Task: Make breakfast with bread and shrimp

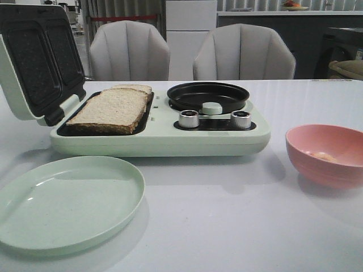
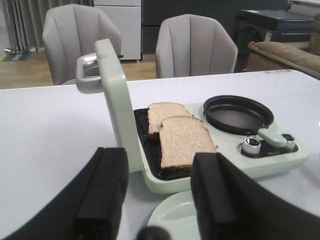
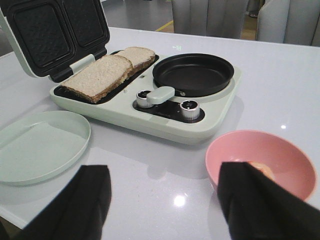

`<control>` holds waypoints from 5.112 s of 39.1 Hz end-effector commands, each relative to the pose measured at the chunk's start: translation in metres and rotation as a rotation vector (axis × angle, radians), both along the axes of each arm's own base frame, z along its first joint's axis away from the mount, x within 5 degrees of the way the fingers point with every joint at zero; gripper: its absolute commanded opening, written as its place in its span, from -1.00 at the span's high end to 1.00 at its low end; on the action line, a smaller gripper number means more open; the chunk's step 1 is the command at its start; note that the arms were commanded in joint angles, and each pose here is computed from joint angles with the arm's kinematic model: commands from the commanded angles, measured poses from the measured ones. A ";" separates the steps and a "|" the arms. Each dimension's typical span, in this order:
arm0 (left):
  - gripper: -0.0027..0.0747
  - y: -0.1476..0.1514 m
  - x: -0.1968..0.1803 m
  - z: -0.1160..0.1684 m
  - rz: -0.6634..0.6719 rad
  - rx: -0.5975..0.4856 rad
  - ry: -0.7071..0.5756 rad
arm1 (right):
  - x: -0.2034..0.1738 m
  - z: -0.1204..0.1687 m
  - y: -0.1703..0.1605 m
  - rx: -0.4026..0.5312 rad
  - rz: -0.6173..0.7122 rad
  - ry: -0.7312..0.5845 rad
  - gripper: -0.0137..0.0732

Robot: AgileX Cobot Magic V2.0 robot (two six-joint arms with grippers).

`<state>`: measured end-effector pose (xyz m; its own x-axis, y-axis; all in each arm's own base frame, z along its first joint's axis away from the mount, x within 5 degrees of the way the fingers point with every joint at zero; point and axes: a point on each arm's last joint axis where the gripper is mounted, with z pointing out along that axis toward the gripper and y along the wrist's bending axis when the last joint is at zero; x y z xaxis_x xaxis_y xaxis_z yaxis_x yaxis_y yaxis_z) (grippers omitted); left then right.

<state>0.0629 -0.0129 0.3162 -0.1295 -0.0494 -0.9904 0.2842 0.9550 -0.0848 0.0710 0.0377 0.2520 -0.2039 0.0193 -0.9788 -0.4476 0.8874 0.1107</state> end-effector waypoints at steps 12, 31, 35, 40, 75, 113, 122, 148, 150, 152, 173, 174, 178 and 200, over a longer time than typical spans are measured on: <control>-0.10 -0.030 0.073 0.083 0.123 0.020 -0.030 | 0.001 0.016 0.000 0.043 -0.007 -0.088 -0.58; 0.03 -0.020 0.187 0.104 0.351 -0.191 0.155 | 0.001 0.016 0.000 0.043 -0.007 -0.088 -0.58; 0.03 -0.001 0.206 0.100 0.376 -0.312 0.197 | 0.001 0.016 0.000 0.043 -0.007 -0.088 -0.58; 0.03 0.013 0.222 0.092 0.359 -0.339 0.268 | 0.001 0.016 0.000 0.043 -0.007 -0.088 -0.58; 0.37 0.045 0.306 0.001 -0.014 -0.826 0.512 | 0.001 0.016 0.000 0.043 -0.007 -0.088 -0.58; 0.40 -0.098 0.321 -0.059 -0.457 -0.528 0.611 | 0.001 0.016 0.000 0.043 -0.007 -0.088 -0.58; 0.40 -0.110 0.325 -0.085 -0.470 -0.527 0.682 | 0.001 0.016 0.000 0.043 -0.007 -0.088 -0.58; 0.40 -0.085 0.285 0.032 -0.446 0.001 0.532 | 0.001 0.016 0.000 0.043 -0.007 -0.088 -0.58; 0.40 -0.080 0.277 0.046 -0.415 0.042 0.513 | 0.001 0.016 0.000 0.043 -0.007 -0.088 -0.58; 0.40 -0.074 0.266 0.063 -0.369 0.084 0.479 | 0.001 0.016 0.000 0.043 -0.007 -0.088 -0.58; 0.40 -0.034 0.170 0.122 -0.058 0.210 0.200 | 0.001 0.016 0.000 0.043 -0.007 -0.088 -0.58; 0.40 -0.033 0.163 0.122 -0.051 0.206 0.182 | 0.001 0.016 0.000 0.043 -0.007 -0.088 -0.58; 0.40 -0.028 0.137 0.116 -0.021 0.189 0.115 | 0.001 0.016 0.000 0.043 -0.007 -0.088 -0.58; 0.58 -0.009 0.008 0.041 0.024 0.043 -0.151 | 0.001 0.017 0.000 0.046 -0.007 -0.096 -0.58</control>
